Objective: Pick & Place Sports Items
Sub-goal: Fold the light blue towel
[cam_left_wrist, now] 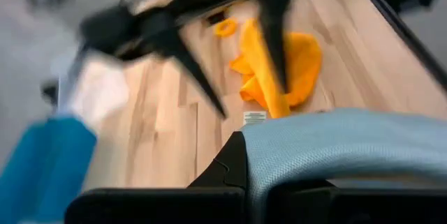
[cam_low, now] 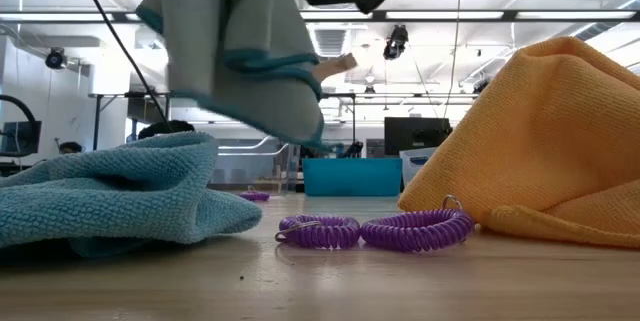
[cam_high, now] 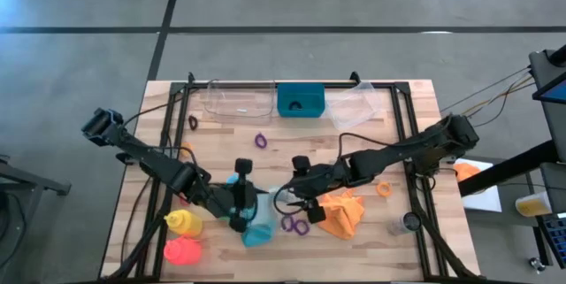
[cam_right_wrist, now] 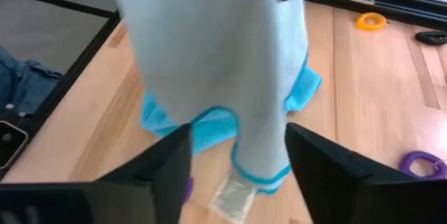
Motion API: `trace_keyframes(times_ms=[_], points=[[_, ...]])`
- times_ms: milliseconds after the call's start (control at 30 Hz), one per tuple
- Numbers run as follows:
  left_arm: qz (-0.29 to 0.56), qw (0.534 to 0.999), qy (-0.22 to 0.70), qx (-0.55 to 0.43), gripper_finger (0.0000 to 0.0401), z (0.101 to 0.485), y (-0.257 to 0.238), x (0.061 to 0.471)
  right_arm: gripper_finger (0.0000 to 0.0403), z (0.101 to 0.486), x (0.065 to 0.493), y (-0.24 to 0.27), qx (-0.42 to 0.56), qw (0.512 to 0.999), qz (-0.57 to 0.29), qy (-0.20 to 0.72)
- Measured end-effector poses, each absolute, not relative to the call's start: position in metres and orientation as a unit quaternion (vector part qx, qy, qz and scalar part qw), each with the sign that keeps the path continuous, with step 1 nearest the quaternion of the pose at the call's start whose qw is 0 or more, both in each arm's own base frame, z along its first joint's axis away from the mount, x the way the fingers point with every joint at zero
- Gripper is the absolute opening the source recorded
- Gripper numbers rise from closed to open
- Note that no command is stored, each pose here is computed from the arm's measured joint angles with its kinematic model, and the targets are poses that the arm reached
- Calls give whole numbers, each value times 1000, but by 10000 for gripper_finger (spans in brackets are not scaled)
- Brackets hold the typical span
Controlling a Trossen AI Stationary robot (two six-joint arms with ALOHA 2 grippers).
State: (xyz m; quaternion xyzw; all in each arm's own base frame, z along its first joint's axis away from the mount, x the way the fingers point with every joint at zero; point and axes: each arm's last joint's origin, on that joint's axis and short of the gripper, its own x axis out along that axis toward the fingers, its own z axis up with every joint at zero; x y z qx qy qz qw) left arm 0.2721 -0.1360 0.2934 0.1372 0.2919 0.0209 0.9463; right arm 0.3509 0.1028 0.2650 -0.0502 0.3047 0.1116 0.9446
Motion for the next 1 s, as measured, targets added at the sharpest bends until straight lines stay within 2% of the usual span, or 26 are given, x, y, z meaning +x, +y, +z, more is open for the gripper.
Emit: trace_keyframes(times_ms=[133, 267, 533, 767, 1000], points=[[74, 950, 303, 30, 1, 310, -126, 274, 280, 272, 344, 102, -41, 944, 110, 308], [121, 935, 329, -46, 1, 322, -113, 274, 299, 272, 342, 103, -42, 942, 111, 312], [202, 836, 456, -230, 1, 339, -69, 261, 304, 272, 341, 105, -43, 942, 115, 313], [168, 795, 497, -303, 1, 338, -47, 264, 304, 272, 341, 105, -44, 942, 114, 313], [203, 772, 487, -353, 1, 338, -33, 266, 304, 277, 345, 106, -44, 952, 114, 282]])
